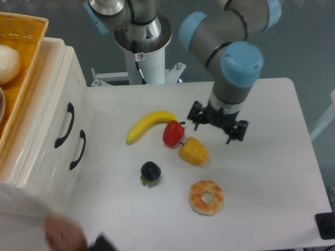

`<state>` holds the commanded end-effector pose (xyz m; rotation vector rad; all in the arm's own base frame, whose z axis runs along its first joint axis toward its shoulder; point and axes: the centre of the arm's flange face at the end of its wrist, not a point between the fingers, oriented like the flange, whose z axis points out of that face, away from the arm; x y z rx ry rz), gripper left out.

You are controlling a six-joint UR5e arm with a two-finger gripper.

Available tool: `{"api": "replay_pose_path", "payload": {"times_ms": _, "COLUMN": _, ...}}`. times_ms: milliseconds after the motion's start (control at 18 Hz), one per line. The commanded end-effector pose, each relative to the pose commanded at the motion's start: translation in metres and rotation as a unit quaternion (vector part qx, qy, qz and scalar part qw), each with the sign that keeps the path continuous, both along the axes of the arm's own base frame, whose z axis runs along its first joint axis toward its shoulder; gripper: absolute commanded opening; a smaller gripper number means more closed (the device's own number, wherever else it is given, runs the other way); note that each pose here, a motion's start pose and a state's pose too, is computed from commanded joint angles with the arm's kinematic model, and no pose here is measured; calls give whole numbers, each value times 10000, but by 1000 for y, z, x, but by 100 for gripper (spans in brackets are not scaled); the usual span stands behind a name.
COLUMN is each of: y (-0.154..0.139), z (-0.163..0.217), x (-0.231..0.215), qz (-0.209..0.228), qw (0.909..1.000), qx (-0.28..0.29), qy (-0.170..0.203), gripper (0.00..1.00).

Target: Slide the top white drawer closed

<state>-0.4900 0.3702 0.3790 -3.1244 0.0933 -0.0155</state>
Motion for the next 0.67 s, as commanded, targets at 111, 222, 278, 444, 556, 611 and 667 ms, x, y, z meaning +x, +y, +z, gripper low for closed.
{"api": "replay_pose_path", "payload": {"times_ms": 111, "y": -19, "z": 6, "x": -6, "qz": -176, "qw": 9998, "qx": 9, "qy": 20, "gripper": 100}}
{"api": "replay_pose_path", "payload": {"times_ms": 222, "y": -40, "z": 4, "x": -11, "qz": -398, "qw": 9992, "qx": 0, "qy": -10, "gripper": 100}}
{"api": "replay_pose_path", "payload": {"times_ms": 278, "y": -50, "z": 4, "x": -13, "qz": -505, "qw": 9987, "qx": -7, "qy": -12, "gripper": 100}}
{"api": "replay_pose_path", "payload": {"times_ms": 444, "y": -75, "z": 6, "x": -19, "qz": -690, "qw": 9976, "qx": -18, "qy": -10, "gripper": 100}}
{"api": "replay_pose_path", "payload": {"times_ms": 556, "y": -87, "z": 5, "x": -20, "qz": -721, "qw": 9974, "qx": -27, "qy": -23, "gripper": 100}}
{"api": "replay_pose_path", "payload": {"times_ms": 611, "y": -88, "z": 6, "x": -21, "qz": -736, "qw": 9973, "qx": -25, "qy": -15, "gripper": 100}}
{"api": "replay_pose_path", "payload": {"times_ms": 667, "y": -89, "z": 7, "x": -21, "qz": -729, "qw": 9973, "qx": -24, "qy": -7, "gripper": 100}}
